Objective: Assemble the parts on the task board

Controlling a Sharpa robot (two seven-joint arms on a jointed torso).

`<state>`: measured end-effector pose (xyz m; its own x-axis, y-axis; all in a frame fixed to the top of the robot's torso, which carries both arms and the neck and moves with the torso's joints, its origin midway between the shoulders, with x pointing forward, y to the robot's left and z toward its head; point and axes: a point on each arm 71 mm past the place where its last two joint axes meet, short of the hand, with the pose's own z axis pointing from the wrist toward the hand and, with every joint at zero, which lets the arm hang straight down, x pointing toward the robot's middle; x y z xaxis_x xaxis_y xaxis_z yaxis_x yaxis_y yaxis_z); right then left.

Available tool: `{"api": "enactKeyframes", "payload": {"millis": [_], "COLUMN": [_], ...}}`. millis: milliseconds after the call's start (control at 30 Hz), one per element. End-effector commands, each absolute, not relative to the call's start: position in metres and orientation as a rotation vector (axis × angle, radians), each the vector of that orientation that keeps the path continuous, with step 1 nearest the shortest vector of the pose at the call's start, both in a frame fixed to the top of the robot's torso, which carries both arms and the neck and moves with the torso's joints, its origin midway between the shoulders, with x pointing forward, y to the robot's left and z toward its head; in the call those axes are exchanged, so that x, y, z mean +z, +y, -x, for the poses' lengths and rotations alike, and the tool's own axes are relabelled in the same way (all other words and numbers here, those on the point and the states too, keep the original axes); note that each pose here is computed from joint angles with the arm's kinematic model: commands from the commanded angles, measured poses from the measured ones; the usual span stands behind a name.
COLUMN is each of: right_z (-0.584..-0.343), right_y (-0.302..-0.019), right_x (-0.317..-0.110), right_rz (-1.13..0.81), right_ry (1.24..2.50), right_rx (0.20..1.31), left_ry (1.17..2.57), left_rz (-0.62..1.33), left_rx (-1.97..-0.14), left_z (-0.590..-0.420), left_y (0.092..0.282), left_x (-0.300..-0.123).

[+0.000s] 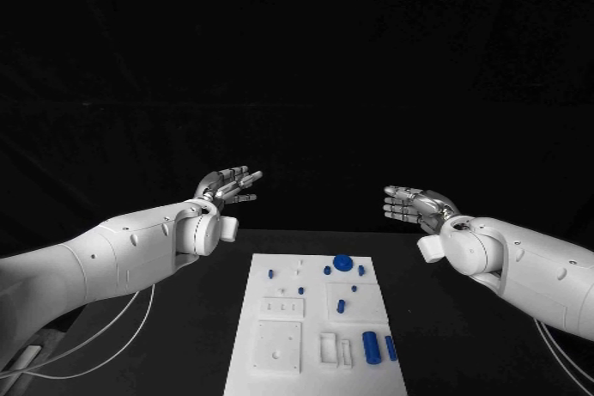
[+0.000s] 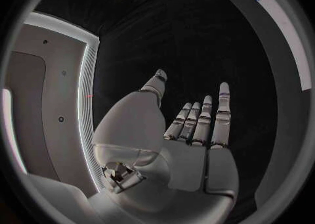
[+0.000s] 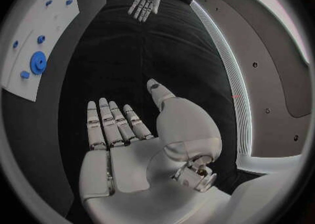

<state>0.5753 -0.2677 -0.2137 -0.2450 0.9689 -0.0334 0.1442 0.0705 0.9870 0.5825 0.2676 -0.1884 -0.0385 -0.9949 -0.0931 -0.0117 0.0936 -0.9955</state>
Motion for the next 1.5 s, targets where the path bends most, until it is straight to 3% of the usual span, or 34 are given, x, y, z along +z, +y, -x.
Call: {"api": "enactKeyframes", "payload": {"millis": [33, 567, 1500], "right_z": [-0.5757, -0.5769, -0.5784], "right_y": [-0.2680, -0.2706, -0.2750], "right_x": [-0.2122, -0.2122, -0.2093], "right_rz": [-1.143, -1.099, -0.862], "right_ry": [1.512, 1.506, 1.531], "right_rx": [1.284, 1.253, 1.064], "left_ry": [1.293, 1.321, 1.434], "left_rz": [1.114, 1.091, 1.011], "left_rx": [-1.188, -1.178, -1.117], "left_z": [-0.5829, -0.5828, -0.5803], "left_y": [0.2655, 0.2652, 0.2633], "left_x": [-0.1862, -0.1867, -0.1900]}}
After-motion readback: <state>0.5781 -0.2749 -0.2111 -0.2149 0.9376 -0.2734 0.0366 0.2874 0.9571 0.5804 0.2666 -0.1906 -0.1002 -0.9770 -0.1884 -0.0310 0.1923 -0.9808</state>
